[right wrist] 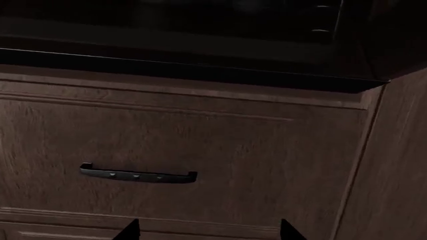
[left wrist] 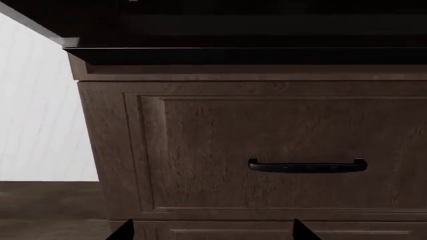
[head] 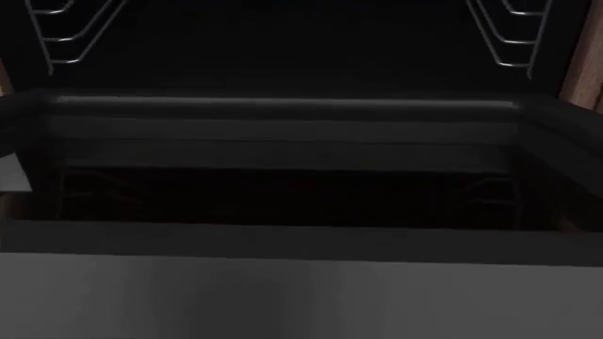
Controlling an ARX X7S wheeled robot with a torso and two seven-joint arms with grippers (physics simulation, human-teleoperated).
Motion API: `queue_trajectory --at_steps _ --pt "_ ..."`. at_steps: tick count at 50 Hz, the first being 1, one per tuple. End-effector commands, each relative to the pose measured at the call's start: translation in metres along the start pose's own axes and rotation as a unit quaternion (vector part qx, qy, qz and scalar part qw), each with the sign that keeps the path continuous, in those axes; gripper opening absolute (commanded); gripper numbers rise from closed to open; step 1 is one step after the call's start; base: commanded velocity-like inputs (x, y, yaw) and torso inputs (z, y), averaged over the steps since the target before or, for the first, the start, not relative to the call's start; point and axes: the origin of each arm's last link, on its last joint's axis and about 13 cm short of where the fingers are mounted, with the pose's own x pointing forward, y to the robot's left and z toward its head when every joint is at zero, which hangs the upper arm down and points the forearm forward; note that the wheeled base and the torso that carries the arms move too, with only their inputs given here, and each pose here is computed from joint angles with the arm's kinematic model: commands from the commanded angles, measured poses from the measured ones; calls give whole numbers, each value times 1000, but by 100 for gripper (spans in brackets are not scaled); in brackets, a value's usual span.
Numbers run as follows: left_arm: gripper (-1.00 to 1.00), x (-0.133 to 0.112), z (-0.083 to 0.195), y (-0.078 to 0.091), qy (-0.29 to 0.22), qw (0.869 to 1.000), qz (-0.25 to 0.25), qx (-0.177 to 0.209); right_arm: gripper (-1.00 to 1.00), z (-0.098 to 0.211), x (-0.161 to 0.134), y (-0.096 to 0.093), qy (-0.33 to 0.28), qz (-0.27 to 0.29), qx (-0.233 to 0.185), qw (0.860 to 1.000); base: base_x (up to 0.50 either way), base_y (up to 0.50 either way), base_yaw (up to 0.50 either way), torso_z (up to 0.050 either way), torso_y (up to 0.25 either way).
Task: Close the oven door
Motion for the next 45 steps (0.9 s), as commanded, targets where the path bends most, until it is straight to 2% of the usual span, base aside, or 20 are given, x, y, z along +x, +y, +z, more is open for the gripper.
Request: queue_trajectory --at_steps 1,22,28,32,33,34,40,42,45 --pt "100 0 0 0 0 1000 0 -1 100 1 0 0 -2 1 0 1000 219 0 0 0 0" --pt "100 0 1 0 -1 1000 0 1 100 1 -1 1 -7 7 -4 1000 151 0 0 0 0" --pt "100 -1 1 0 -1 1000 1 -2 100 2 -2 -1 -12 -1 3 1000 0 0 0 0 0" --pt "100 -1 2 1 1 1000 -2 -7 100 2 0 -3 -2 -9 25 1000 0 0 0 0 0" --pt "100 -1 7 0 0 999 -5 -32 100 5 0 -2 -6 -2 33 999 0 0 0 0 0" --pt "100 -2 11 -1 -5 1000 -2 -20 100 8 0 -3 -2 1 73 997 0 0 0 0 0" --pt "100 -5 57 -6 -37 999 -7 -16 100 51 10 -8 -35 0 26 999 0 0 0 0 0" --pt "100 -4 66 -6 -51 999 -3 11 100 62 10 -10 -39 -5 35 999 0 0 0 0 0" --pt "100 -3 79 -7 -40 999 -10 3 100 81 9 -12 -58 -13 31 998 0 0 0 0 0"
